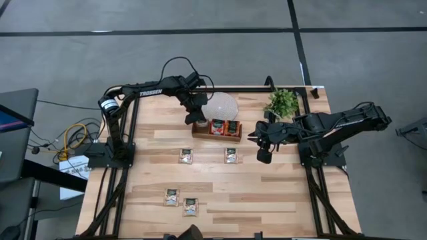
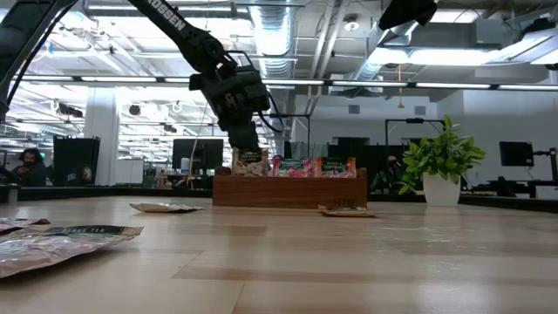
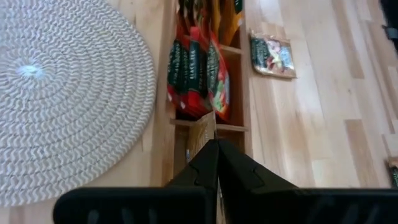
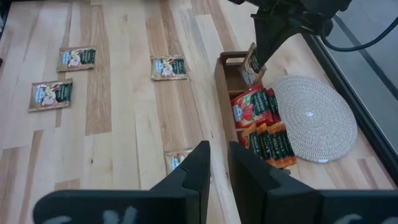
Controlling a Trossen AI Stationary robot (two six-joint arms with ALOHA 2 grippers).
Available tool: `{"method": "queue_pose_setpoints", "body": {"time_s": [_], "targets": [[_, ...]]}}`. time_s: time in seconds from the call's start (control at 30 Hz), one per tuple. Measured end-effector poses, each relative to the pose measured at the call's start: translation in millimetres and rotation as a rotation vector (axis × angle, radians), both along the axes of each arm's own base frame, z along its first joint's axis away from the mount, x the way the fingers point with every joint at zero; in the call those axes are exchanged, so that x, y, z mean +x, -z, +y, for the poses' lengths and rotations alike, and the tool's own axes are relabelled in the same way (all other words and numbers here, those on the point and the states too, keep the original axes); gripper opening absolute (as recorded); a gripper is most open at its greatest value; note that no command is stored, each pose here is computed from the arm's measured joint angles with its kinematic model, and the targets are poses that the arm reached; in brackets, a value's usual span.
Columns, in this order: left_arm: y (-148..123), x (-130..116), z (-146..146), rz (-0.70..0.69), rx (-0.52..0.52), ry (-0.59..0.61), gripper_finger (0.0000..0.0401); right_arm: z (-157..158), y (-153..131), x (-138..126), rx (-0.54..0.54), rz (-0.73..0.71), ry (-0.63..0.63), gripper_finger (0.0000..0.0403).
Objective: Pick & Place Tea
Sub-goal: Put the brown tea bag into the left compartment of the wooden organizer
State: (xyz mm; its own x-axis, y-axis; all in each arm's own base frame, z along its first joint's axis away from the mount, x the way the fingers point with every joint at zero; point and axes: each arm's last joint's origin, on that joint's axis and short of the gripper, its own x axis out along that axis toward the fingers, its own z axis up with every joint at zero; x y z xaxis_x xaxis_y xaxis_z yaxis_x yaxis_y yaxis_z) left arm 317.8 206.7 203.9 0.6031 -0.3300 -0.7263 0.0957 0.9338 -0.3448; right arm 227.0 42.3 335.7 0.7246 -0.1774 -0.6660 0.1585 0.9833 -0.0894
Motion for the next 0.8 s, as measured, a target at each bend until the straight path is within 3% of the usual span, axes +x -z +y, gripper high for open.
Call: {"method": "queue_pose_setpoints", "body": {"time_s": [0.4, 0.8], "targets": [[1.7, -0.4, 2.1, 0.072, 0.063, -0.074, 0.0, 0.0, 0.0, 0.0, 0.007, -0.002, 0.007, 0.0049], [-0.4, 3.7, 5.2, 0.027, 0.104, -0.08, 0.0001, -7.2, 0.0, 1.2, 0.007, -0.001, 0.037, 0.0049]]}}
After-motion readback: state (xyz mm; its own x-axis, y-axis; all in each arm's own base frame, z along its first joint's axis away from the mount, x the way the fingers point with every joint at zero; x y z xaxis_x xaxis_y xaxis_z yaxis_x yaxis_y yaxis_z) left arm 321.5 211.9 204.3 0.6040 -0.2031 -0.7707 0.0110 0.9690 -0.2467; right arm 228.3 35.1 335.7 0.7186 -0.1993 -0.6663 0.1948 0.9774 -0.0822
